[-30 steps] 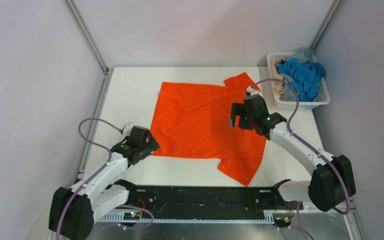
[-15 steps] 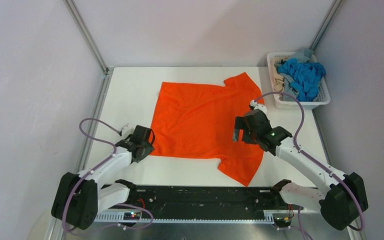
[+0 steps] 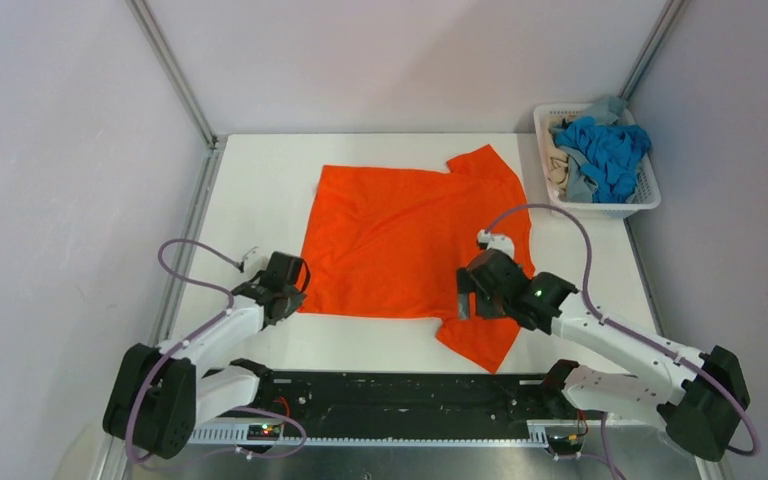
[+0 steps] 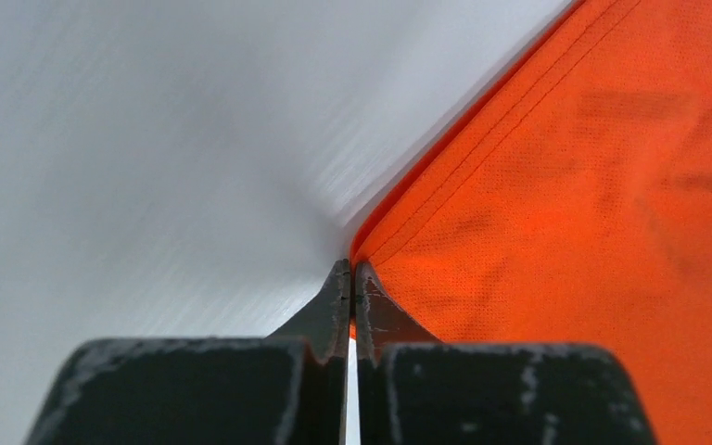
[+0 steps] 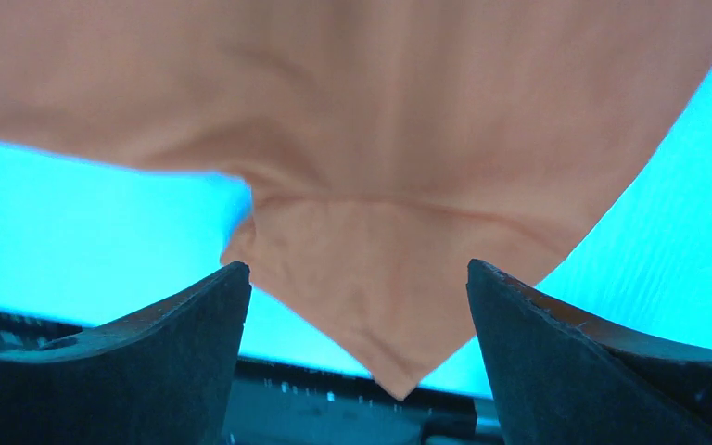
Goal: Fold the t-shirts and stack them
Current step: Grab the side of the flattened tshirt closest away from the robot with both arms
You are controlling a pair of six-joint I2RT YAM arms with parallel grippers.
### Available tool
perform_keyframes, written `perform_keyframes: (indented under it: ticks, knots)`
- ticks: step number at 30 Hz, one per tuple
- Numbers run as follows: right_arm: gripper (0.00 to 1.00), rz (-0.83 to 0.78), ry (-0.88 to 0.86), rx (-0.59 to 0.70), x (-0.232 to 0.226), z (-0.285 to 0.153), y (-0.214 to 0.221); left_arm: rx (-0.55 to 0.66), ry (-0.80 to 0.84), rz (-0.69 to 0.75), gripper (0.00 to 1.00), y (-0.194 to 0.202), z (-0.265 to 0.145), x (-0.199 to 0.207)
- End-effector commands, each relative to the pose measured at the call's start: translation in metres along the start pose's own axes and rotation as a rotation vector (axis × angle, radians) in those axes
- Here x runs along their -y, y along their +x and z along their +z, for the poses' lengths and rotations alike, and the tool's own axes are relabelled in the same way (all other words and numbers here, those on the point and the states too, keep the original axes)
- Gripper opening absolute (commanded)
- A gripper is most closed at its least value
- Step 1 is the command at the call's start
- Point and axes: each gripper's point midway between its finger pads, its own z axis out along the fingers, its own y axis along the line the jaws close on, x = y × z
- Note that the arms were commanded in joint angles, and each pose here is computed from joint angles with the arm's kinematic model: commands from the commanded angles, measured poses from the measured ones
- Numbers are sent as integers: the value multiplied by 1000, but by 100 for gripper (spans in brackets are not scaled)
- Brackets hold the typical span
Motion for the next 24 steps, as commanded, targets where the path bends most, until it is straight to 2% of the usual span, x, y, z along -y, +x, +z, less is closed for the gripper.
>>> perform_keyframes:
  ticks: [1,5,8,9,12,17,19,21,22,24]
  knots:
    - [86,-93,-7,-157,-8,-13,54,68,-11,-29,0,-8,-3,-14]
    - [77,-121,8,-286,-7,-18,98,94,21,-52,0,-10,-7,-14]
    - [71,-96,-28,-332,-11,-2,116,97,45,-54,0,-10,-9,-13]
    - [66,-88,-44,-356,-14,1,122,96,57,-56,0,-11,-11,-11]
    - [62,-67,-69,-381,-19,13,129,96,74,-56,0,-11,-13,-9]
    - [57,-94,-8,-462,-10,24,149,91,80,-59,0,-10,-13,-9]
    - [49,-98,39,-473,-2,27,153,84,87,-60,0,-9,-14,-7]
    - [33,-92,82,-469,5,28,153,79,99,-66,0,-8,-15,-6]
    - [20,-92,96,-459,8,28,152,79,107,-75,0,-7,-16,-7]
    - [9,-78,85,-442,7,22,149,78,124,-99,0,-4,-17,-9]
